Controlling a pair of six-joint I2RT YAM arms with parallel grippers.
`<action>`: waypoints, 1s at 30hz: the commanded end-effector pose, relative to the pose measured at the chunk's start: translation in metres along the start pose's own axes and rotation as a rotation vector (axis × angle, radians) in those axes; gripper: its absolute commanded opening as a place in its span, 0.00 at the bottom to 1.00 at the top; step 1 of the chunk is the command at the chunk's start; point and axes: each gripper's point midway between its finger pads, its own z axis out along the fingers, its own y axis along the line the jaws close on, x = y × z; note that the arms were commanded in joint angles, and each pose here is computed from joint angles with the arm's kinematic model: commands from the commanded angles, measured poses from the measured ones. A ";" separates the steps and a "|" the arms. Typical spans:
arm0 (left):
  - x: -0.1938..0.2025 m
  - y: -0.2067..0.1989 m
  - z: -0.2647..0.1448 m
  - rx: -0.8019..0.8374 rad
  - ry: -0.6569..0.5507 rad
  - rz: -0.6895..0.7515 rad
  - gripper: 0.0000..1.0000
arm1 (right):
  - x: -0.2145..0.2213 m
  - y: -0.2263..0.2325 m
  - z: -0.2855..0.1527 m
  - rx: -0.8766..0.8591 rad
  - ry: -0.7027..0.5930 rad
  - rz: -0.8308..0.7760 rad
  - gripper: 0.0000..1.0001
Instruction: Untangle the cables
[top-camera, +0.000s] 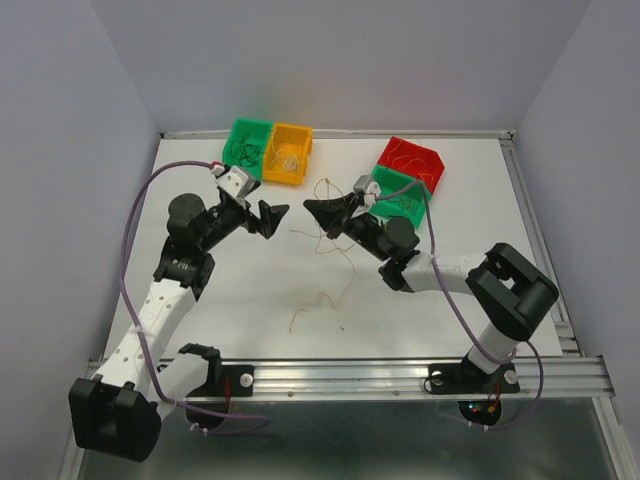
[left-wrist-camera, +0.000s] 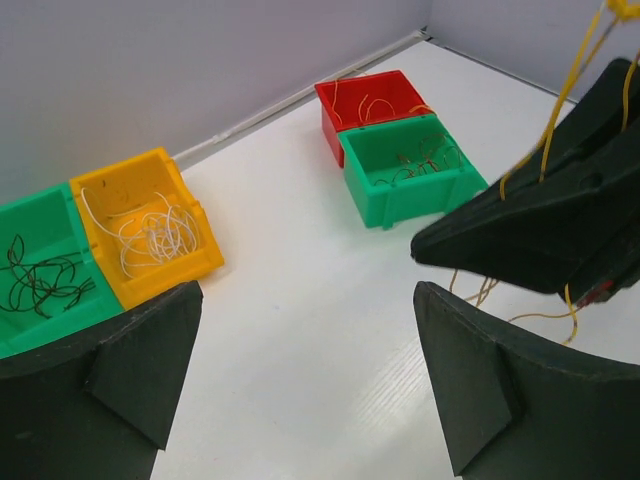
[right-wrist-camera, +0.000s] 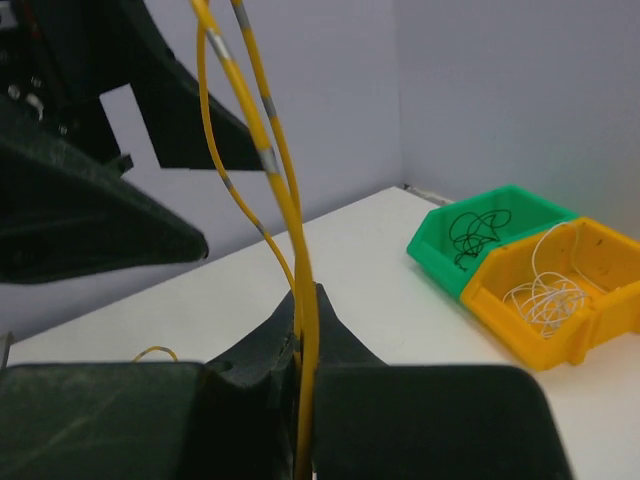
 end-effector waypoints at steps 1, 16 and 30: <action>-0.002 -0.025 -0.005 0.148 -0.058 0.119 0.99 | -0.048 -0.015 0.009 0.122 -0.127 0.019 0.01; 0.020 -0.053 -0.006 0.303 -0.151 0.119 0.99 | -0.151 -0.016 0.047 0.153 -0.333 -0.036 0.00; 0.048 -0.042 0.026 0.334 -0.105 0.021 0.99 | -0.204 0.000 0.045 0.107 -0.438 0.020 0.01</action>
